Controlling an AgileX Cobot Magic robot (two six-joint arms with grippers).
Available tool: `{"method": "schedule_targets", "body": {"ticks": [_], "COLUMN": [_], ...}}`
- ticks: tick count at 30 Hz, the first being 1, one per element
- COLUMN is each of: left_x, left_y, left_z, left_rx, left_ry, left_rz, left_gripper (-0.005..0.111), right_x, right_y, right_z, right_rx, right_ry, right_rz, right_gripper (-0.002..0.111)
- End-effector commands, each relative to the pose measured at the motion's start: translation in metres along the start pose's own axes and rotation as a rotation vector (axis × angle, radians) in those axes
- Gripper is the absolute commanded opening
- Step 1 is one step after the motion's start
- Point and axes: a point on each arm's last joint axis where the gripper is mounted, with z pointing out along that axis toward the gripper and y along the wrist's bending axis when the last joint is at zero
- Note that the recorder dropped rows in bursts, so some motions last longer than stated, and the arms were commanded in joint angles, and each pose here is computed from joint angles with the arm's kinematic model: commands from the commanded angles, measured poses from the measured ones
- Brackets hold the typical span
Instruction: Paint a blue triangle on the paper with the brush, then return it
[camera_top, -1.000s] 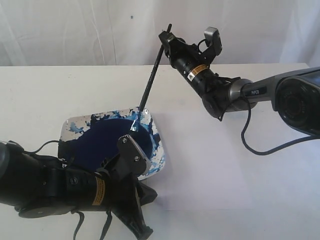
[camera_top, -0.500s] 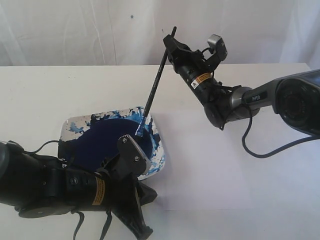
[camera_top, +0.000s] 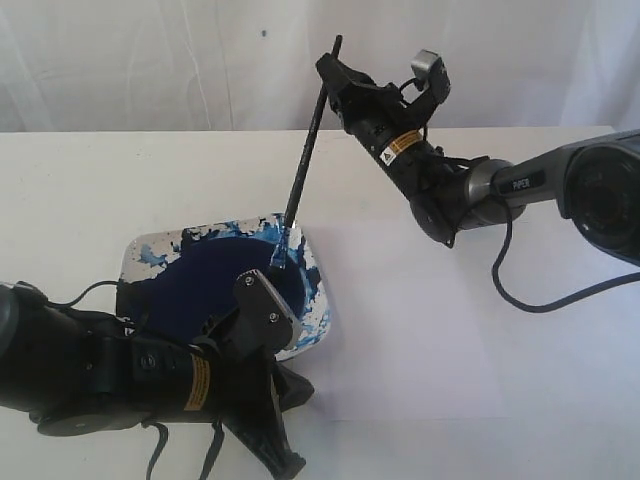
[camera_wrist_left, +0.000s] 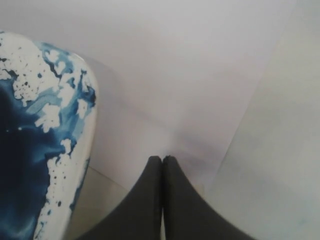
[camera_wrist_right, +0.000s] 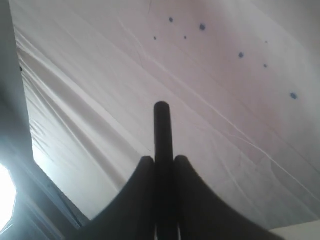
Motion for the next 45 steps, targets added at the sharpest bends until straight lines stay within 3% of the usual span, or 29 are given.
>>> {"method": "schedule_targets", "body": {"ticks": [1, 7, 15, 26, 32, 39, 45], "left_x": [0.000, 0.000, 0.000, 0.000, 0.001, 0.004, 0.004], "left_y": [0.000, 0.000, 0.000, 0.000, 0.000, 0.002, 0.002], "left_z": [0.001, 0.001, 0.001, 0.001, 0.001, 0.001, 0.001], "left_rx": [-0.005, -0.006, -0.006, -0.006, -0.008, -0.022, -0.023], "left_ry": [0.005, 0.007, 0.007, 0.007, 0.011, 0.049, 0.052], "left_rz": [-0.014, -0.014, -0.014, -0.014, -0.014, -0.014, -0.014], "left_gripper": [0.000, 0.000, 0.000, 0.000, 0.000, 0.000, 0.000], "right_x": [-0.011, -0.016, -0.024, -0.048, -0.062, -0.069, -0.068], "right_y": [0.018, 0.027, 0.024, 0.054, 0.043, 0.013, 0.011], "right_z": [0.005, 0.005, -0.022, -0.033, -0.041, -0.077, -0.080], "right_rx": [-0.075, -0.101, -0.004, -0.005, 0.036, 0.211, 0.222], "right_ry": [0.025, 0.045, 0.054, 0.026, -0.010, -0.086, -0.096], "right_rz": [-0.035, -0.055, -0.043, -0.037, 0.038, 0.088, 0.151], "right_gripper": [0.000, 0.000, 0.000, 0.000, 0.000, 0.000, 0.000]}}
